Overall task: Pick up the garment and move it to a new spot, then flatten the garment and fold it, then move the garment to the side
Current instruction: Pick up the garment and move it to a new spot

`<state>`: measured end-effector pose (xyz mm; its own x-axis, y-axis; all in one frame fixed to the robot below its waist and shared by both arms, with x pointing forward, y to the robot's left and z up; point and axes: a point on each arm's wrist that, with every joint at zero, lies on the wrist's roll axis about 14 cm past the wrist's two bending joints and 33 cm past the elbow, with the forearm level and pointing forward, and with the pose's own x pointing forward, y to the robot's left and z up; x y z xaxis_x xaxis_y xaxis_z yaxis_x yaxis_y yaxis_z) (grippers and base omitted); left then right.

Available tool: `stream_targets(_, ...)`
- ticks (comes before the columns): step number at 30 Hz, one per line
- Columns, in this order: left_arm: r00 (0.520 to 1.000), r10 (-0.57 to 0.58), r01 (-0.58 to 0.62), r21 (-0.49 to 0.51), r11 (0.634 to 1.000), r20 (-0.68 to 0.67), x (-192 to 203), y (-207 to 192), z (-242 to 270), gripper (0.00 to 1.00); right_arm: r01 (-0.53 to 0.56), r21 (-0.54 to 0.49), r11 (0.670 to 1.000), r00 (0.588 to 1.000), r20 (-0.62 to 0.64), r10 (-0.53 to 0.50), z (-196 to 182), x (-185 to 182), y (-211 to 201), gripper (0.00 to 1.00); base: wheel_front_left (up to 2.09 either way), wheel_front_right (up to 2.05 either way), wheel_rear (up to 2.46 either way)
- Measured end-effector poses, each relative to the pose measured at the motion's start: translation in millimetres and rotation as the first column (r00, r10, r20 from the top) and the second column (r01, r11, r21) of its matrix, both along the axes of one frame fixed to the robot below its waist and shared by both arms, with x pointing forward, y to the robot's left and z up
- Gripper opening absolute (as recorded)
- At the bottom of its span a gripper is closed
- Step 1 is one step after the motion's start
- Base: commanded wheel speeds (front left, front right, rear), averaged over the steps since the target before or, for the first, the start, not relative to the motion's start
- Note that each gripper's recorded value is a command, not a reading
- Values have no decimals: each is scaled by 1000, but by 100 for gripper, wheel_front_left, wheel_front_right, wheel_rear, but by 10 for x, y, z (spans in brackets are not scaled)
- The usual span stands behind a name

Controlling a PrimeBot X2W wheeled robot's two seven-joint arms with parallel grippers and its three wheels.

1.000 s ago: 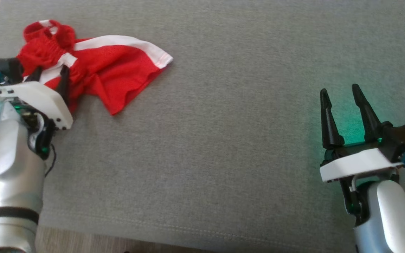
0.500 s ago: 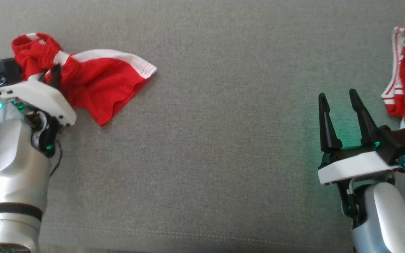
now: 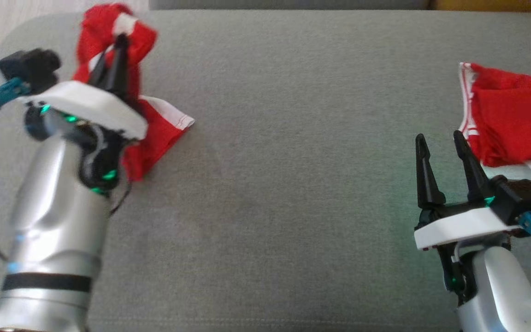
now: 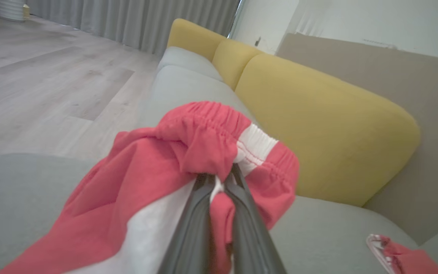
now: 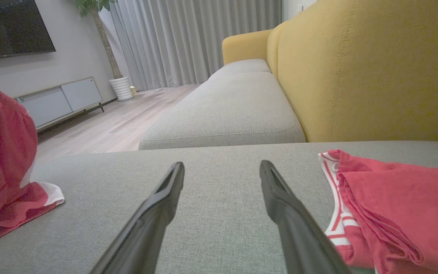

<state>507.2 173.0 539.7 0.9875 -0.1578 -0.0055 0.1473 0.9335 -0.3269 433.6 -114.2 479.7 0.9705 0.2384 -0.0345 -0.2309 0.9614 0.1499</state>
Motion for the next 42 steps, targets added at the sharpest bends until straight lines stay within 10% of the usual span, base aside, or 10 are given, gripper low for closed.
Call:
stream_targets(18, 983, -174, 186, -307, 933, 67, -204, -1689, 427, 0, 126, 24, 992, 992, 4, -126, -3, -196, -439, 100, 0, 0, 0)
stream_targets(19, 981, -185, 192, -313, 930, 52, -234, -1767, 388, 82, 133, 26, 991, 991, 1, -133, -15, -207, -461, 100, 0, 0, 0)
stream_targets(21, 977, -211, 208, -318, 925, 24, -299, -1912, 303, 100, 144, 27, 989, 990, -3, -144, -37, -224, -497, 100, 0, 0, 0)
stream_targets(29, 979, -202, 185, -288, 939, -30, -310, -1927, 87, 100, 147, 25, 989, 989, -18, -147, -105, -218, -504, 100, 0, 0, 0)
stream_targets(42, 992, 120, -118, -47, 992, 47, -260, -276, -69, 100, 93, 40, 995, 996, 6, -93, -38, -130, -297, 100, 0, 0, 0)
